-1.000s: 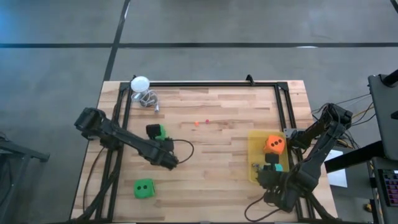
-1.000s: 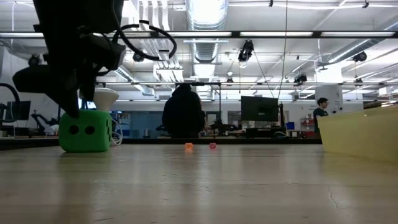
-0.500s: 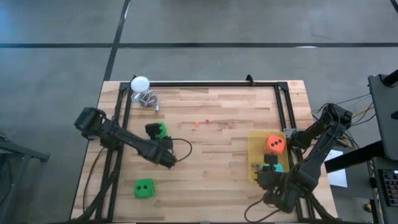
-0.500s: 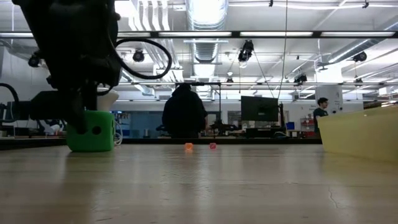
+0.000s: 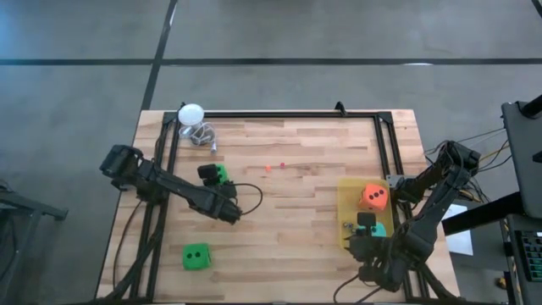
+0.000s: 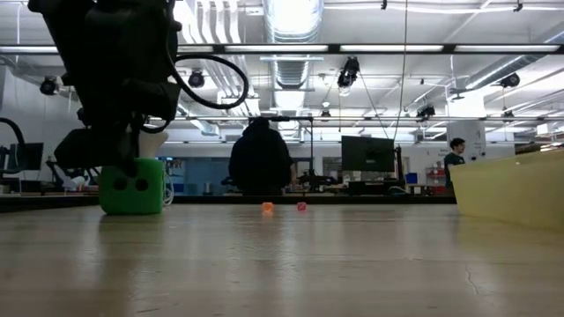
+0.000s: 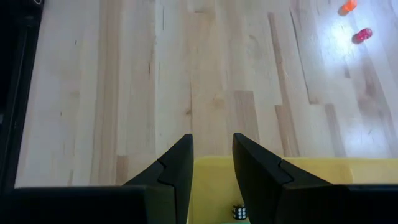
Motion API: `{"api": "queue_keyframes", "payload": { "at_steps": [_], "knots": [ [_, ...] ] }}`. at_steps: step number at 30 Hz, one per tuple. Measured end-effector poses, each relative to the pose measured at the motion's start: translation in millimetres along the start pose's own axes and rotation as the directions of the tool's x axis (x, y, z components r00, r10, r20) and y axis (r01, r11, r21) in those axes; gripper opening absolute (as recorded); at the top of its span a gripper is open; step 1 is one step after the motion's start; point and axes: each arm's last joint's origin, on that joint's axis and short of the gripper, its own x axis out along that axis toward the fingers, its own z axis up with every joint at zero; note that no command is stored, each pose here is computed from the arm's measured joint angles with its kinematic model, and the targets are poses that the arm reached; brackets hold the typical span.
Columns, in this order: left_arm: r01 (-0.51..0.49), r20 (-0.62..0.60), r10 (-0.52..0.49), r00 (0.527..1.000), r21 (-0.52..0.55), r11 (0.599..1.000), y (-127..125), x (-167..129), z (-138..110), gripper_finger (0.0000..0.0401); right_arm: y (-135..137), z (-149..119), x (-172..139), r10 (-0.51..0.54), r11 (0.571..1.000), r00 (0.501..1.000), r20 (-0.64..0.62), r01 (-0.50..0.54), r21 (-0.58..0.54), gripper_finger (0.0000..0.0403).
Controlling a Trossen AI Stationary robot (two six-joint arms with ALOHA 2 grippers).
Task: Pick & Place Dice
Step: Put the top large green dice into the yellow bin
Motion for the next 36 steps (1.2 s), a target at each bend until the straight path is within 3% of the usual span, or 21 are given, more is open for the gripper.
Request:
{"api": "queue_keyframes", "payload": {
  "at_steps": [7,12,19,24,27,29,32,36],
  "knots": [
    [0.054,0.046,-0.052,0.998,-0.039,0.998,-1.8,-7.3,11.1,0.005,-1.8,3.6,0.3,-0.064,0.996,0.994,0.093,0.069,-0.052,0.0107],
    [0.176,0.134,-0.163,0.978,-0.096,0.98,-6.1,-24.0,29.1,0.0048,-1.0,7.1,0.3,-0.084,0.991,0.984,0.155,0.099,-0.089,0.0107],
    [0.433,0.385,-0.358,0.851,-0.129,0.892,-24.5,-45.5,57.0,0.0007,-2.3,17.1,4.8,-0.086,0.991,0.977,0.197,0.105,-0.087,0.0107],
    [0.503,0.445,-0.406,0.798,-0.12,0.856,-39.6,-48.7,64.7,0.0002,-2.5,24.4,7.7,-0.074,0.991,0.973,0.22,0.097,-0.098,0.0107],
    [0.576,0.457,-0.483,0.747,-0.081,0.814,-56.2,-52.2,70.8,0.0004,-4.1,29.1,10.2,-0.073,0.989,0.971,0.229,0.1,-0.108,0.0107],
    [0.568,0.402,-0.503,0.765,-0.051,0.822,-68.6,-44.9,70.5,0.0004,-5.6,33.3,13.0,-0.073,0.988,0.968,0.24,0.103,-0.115,0.0107],
    [0.543,0.422,-0.472,0.774,-0.058,0.838,-69.0,-55.4,83.9,0.0004,-8.9,38.8,17.0,-0.079,0.986,0.966,0.247,0.111,-0.122,0.0107],
    [0.437,0.345,-0.384,0.857,-0.09,0.895,-61.7,-61.3,84.9,0.0003,-11.5,43.7,21.4,-0.031,0.99,0.977,0.211,0.059,-0.129,0.0107]
  ]
}}
